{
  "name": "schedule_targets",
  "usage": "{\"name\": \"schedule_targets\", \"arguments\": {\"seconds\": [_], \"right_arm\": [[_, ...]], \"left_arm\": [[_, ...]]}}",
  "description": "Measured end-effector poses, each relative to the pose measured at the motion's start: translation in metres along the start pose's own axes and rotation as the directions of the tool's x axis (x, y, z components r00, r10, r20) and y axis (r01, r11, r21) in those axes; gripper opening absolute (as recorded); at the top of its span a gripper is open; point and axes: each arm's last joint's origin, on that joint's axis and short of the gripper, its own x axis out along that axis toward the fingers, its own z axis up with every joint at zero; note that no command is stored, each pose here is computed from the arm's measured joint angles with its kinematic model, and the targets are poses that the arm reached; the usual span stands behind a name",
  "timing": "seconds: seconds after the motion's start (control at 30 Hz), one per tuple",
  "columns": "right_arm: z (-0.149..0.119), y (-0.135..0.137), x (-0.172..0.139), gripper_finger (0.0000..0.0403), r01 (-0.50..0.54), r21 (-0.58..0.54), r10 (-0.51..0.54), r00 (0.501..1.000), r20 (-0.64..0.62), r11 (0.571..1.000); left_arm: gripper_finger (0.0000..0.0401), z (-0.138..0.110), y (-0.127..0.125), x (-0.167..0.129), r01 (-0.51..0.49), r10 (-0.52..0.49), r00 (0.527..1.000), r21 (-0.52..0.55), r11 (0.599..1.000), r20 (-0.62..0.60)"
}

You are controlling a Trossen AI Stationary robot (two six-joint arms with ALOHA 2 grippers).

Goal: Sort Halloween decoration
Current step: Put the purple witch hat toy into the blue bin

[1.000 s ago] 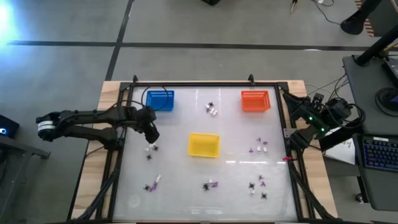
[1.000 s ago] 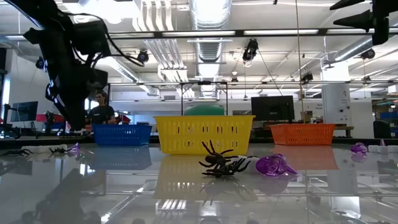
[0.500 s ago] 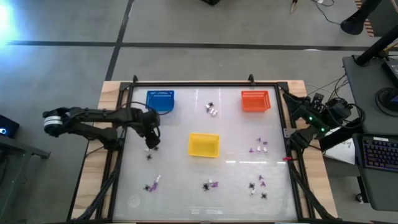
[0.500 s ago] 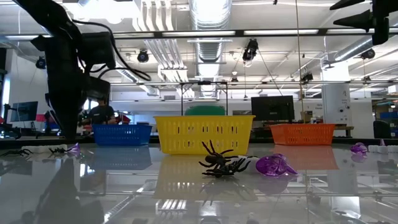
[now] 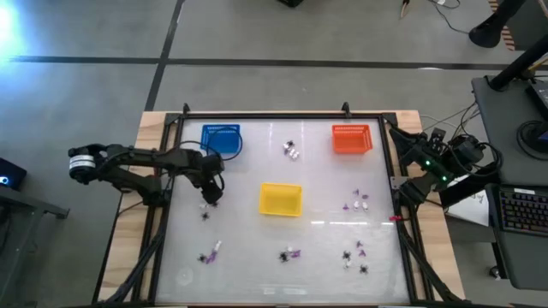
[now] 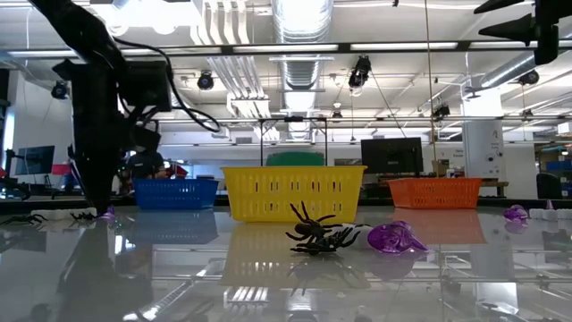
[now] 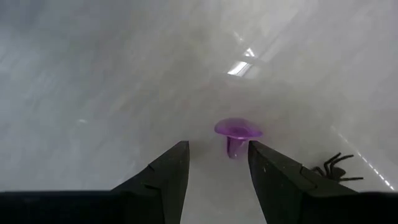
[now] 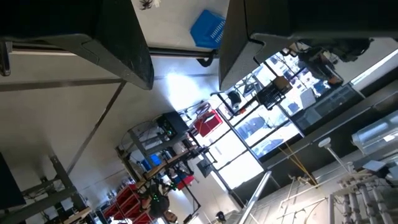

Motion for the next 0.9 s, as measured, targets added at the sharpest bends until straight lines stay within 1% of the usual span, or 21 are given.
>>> {"name": "schedule_targets", "arguments": {"seconds": [0.13,0.27,0.4,0.57,0.73,0.9], "right_arm": [[0.0,0.0,0.0,0.0176,0.0,0.0,0.0,1.0,0.0,1.0],[0.0,0.0001,0.0,0.0176,-0.003,0.0,0.003,1.0,0.0,1.0],[-0.0002,0.0014,0.0,0.0176,-0.048,0.0,0.048,0.999,-0.005,0.999],[-0.0002,0.0015,0.0,0.0176,-0.052,-0.001,0.052,0.999,-0.006,0.999],[-0.0002,0.0015,0.0,0.0176,-0.052,0.0,0.052,0.999,-0.006,0.999],[-0.0002,0.0015,0.0,0.0176,-0.052,0.0,0.052,0.999,-0.006,0.999]], "left_arm": [[0.015,0.002,-0.0006,0.0032,-0.006,0.006,1.0,-0.002,1.0,-0.003],[0.015,0.0034,-0.0004,0.0054,-0.033,0.033,0.999,-0.002,0.999,0.002],[0.015,0.0041,-0.0004,0.008,-0.045,0.045,0.999,-0.003,0.999,-0.009],[0.0146,0.0046,-0.0004,0.0089,-0.05,0.05,0.999,-0.025,0.998,-0.007],[0.0115,0.0041,0.0001,0.0091,-0.058,0.057,0.998,-0.033,0.998,-0.01],[0.0061,0.0037,0.0005,0.0093,-0.064,0.064,0.998,-0.023,0.998,-0.012]]}}
